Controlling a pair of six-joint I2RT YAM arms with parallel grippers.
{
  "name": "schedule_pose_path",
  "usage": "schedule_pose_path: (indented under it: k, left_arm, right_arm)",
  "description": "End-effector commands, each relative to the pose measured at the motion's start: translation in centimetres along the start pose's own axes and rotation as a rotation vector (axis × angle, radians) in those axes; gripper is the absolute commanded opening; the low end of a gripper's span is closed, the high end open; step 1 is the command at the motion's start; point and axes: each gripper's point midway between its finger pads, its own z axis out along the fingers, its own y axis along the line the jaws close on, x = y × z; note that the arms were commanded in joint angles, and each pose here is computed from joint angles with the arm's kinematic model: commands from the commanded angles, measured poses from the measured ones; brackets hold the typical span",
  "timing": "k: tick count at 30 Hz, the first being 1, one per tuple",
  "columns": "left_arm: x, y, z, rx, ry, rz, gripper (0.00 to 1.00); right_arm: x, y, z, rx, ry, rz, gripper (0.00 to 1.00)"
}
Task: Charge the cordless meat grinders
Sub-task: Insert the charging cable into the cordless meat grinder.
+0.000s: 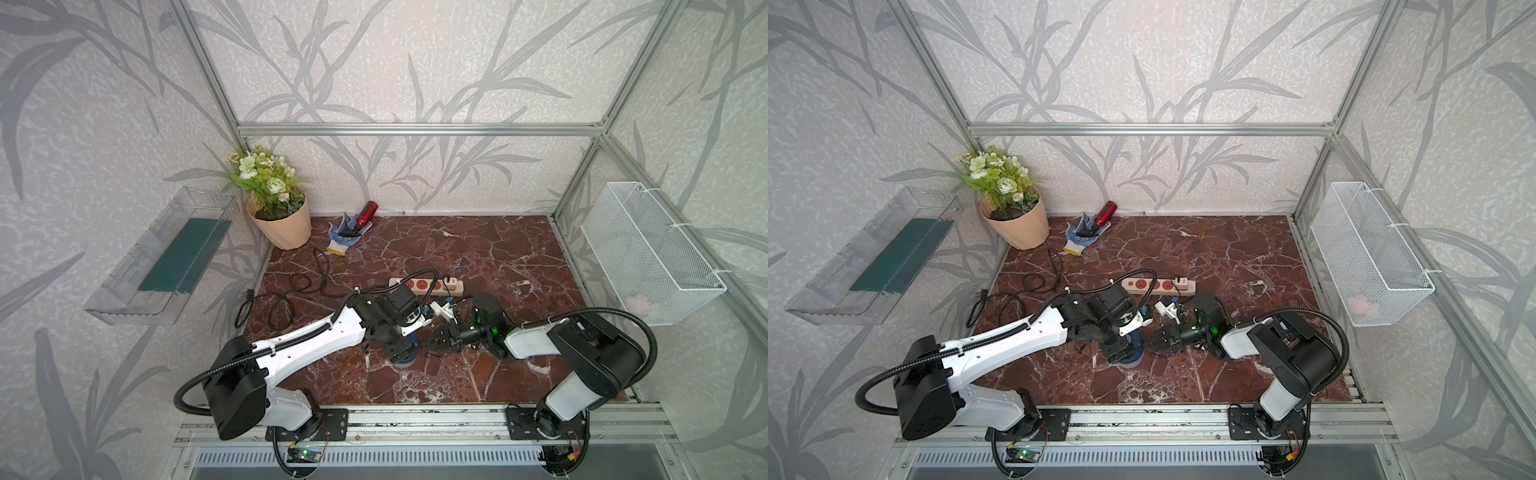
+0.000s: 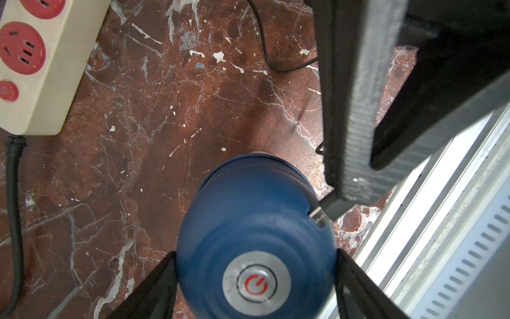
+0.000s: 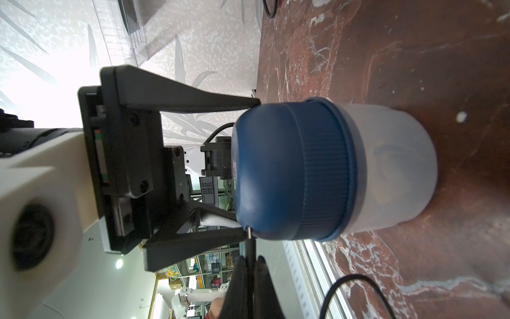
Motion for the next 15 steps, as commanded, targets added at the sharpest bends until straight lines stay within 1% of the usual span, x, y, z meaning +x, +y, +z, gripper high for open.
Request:
schedule_pose_path:
  k: [1,5,10,15]
  left_arm:
    - [2.0,-3.1,2.6,0.147,0.099,0.040,0.66]
    - [1.8,-3.1,2.5,0.152,0.093,0.041,0.66]
    - [2.0,-3.1,2.5,0.148,0.097,0.038,0.66]
    - [1.9,-3.0,2.4,0.145,0.094,0.037,0.66]
  right_arm:
    - [-3.2,2.8,0.2,0.009,-0.124,-0.117,0.00]
    - [-3.0,2.8,0.5,0.036,-0.113,-0.136,0.00]
    - [-2.9,2.2,1.1,0.011,-0.104,-0.112,0.00]
    - [-2.5,0.8,1.0,0.027,-0.109,-0.087,0.00]
